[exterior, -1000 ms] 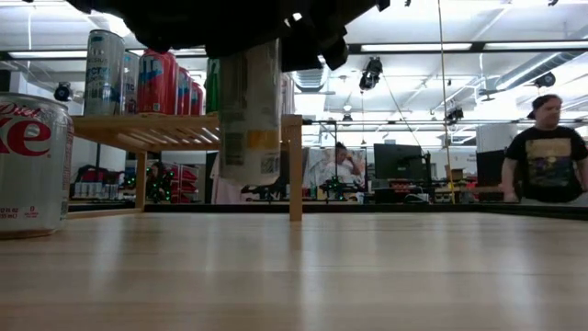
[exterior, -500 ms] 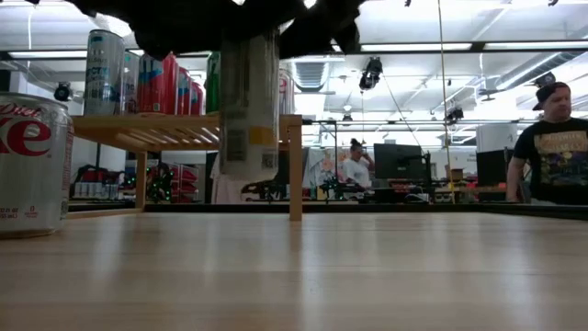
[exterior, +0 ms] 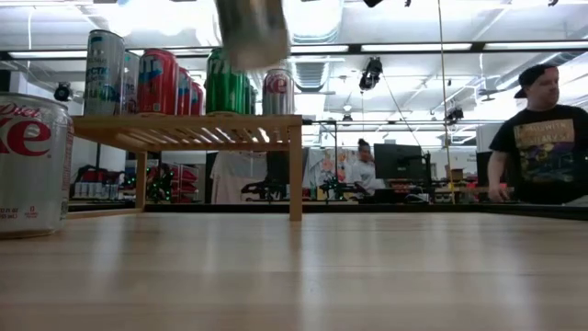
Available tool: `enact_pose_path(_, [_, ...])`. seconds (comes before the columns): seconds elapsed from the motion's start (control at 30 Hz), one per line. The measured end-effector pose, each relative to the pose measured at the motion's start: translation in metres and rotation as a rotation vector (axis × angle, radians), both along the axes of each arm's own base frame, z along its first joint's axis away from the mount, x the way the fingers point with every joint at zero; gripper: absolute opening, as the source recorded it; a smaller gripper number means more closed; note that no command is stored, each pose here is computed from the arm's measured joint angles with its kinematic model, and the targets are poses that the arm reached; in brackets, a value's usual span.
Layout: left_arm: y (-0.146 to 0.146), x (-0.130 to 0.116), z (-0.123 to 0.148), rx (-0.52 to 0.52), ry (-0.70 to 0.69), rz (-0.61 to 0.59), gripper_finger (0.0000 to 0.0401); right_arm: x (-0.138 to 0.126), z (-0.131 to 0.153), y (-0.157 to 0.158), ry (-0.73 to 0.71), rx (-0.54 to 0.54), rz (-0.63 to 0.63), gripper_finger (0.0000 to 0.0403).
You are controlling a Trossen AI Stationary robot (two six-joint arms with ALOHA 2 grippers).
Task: Place canned beverage on shelf
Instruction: Put the white and yellow soda can on the shelf aligned with the other white and yellow soda can
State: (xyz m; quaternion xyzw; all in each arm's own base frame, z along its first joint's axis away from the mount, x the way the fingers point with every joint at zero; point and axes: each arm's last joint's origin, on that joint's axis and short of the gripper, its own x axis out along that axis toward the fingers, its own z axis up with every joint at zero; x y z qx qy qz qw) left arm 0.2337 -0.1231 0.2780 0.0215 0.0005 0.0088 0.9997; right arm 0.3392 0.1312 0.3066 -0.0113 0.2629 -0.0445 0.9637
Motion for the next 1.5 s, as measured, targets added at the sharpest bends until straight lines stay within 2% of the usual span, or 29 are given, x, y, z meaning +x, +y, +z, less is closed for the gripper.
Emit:
enact_pose_path(0.17, [0.0, -0.004, 0.014, 0.001, -0.103, -0.072, 0.0223, 0.003, -0.007, 0.005, 0.011, 0.017, 0.06, 0.0318])
enact_pose_path(0.43, [-0.003, 0.002, 0.009, 0.016, -0.106, -0.077, 0.0223, 0.02, -0.029, 0.014, 0.01, -0.009, 0.113, 0.0322])
enact_pose_path(0.73, [-0.008, 0.008, 0.004, 0.008, -0.134, -0.077, 0.0223, 0.028, -0.03, 0.015, -0.048, -0.035, 0.136, 0.0308])
enact_pose_path(0.87, [-0.008, 0.009, 0.004, 0.008, -0.134, -0.08, 0.0223, 0.029, -0.027, 0.016, -0.075, -0.034, 0.136, 0.0292])
enact_pose_path(0.97, [-0.008, 0.009, 0.004, 0.009, -0.141, -0.084, 0.0225, 0.03, -0.029, 0.016, -0.082, -0.042, 0.109, 0.0258])
enact_pose_path(1.03, [-0.009, 0.009, 0.004, 0.013, -0.138, -0.089, 0.0245, 0.031, -0.03, 0.016, -0.084, -0.05, 0.092, 0.0231])
enact_pose_path(1.07, [-0.009, 0.009, 0.004, 0.012, -0.138, -0.089, 0.0257, 0.031, -0.029, 0.016, -0.086, -0.048, 0.087, 0.0229])
enact_pose_path(1.13, [-0.008, 0.009, 0.005, 0.008, -0.148, -0.066, 0.028, 0.031, -0.029, 0.015, -0.096, -0.052, 0.055, 0.0229])
enact_pose_path(1.27, [-0.006, 0.007, 0.009, 0.051, -0.153, -0.014, 0.0308, 0.027, -0.03, 0.012, -0.08, -0.144, -0.063, 0.0229])
enact_pose_path(1.4, [-0.001, 0.002, 0.014, 0.091, -0.15, 0.058, 0.0317, 0.018, -0.027, 0.005, -0.057, -0.22, -0.222, 0.0229])
enact_pose_path(1.5, [0.001, 0.001, 0.015, 0.106, -0.135, 0.124, 0.0318, 0.011, -0.029, -0.001, -0.048, -0.296, -0.394, 0.0229])
